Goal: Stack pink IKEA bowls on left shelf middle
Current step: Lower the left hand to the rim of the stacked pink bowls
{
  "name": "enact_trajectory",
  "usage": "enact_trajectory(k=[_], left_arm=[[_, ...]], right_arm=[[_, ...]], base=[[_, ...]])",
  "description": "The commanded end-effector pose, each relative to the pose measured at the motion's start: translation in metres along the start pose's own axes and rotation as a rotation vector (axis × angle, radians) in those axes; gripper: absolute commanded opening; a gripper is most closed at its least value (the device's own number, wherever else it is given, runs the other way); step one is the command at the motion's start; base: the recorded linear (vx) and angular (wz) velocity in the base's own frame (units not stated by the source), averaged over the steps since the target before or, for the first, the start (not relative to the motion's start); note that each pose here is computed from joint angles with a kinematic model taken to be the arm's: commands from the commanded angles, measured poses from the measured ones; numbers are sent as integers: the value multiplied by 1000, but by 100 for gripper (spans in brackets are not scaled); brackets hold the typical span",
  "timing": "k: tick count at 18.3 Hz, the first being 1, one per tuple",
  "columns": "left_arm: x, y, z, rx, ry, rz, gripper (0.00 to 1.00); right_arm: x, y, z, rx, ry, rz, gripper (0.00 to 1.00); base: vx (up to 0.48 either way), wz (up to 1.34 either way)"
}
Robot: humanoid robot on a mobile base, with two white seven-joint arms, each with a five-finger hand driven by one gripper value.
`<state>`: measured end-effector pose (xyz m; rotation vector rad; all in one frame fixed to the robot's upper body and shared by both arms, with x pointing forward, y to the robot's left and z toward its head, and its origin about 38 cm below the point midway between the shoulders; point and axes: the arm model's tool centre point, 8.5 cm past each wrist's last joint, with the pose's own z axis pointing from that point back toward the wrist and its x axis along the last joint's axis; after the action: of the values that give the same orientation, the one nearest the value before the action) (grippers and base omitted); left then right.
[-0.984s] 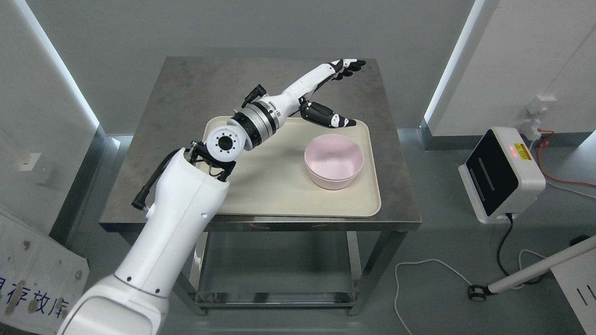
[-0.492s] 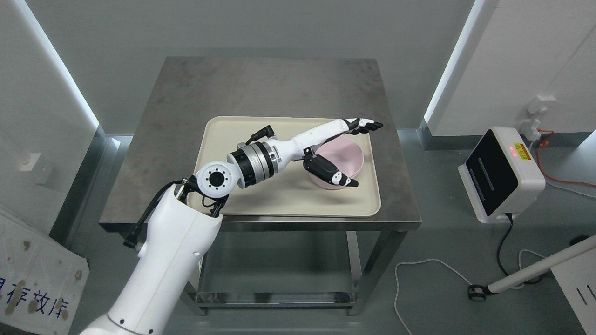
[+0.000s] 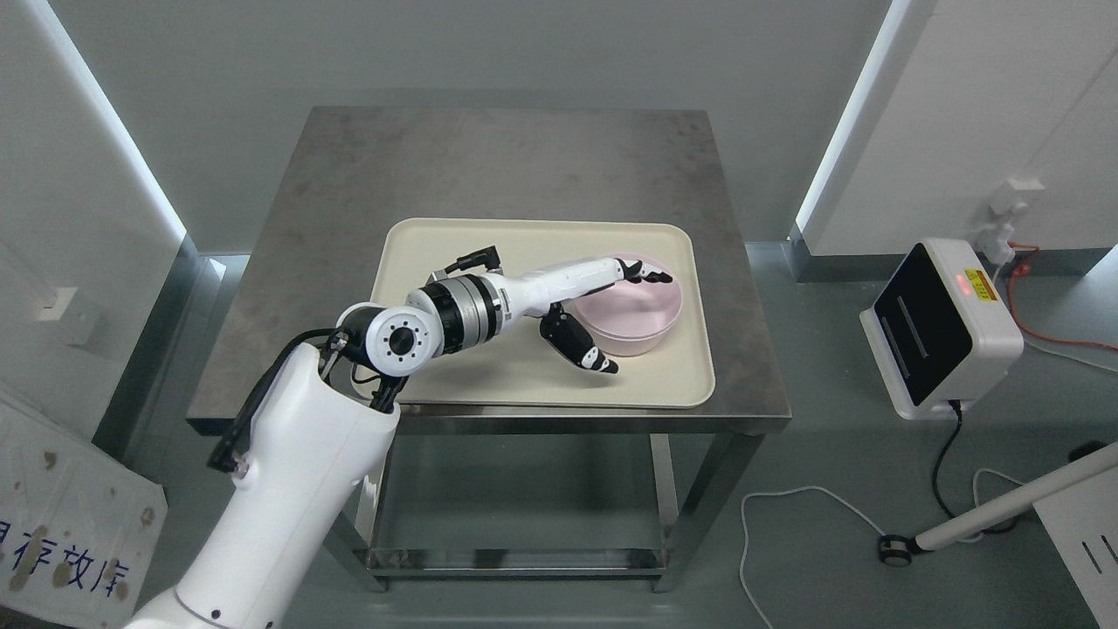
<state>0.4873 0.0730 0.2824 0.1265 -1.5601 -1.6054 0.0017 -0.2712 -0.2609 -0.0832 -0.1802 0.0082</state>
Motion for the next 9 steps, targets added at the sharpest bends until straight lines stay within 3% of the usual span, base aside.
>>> enact_trajectory(k=[1,4,9], left_arm=[[18,-14,-11,-71,29,-130,73],[36,-23,-24,-102,-10,-127,66],[30,-23,-35,-121,60,-178,64]], right_arm=[[0,-12,0,-18,1,3,100],[0,-12,0,-18,1,3,100],[0,-12,0,-18,1,3,100]], base=[[0,0],[0,0],[0,0]])
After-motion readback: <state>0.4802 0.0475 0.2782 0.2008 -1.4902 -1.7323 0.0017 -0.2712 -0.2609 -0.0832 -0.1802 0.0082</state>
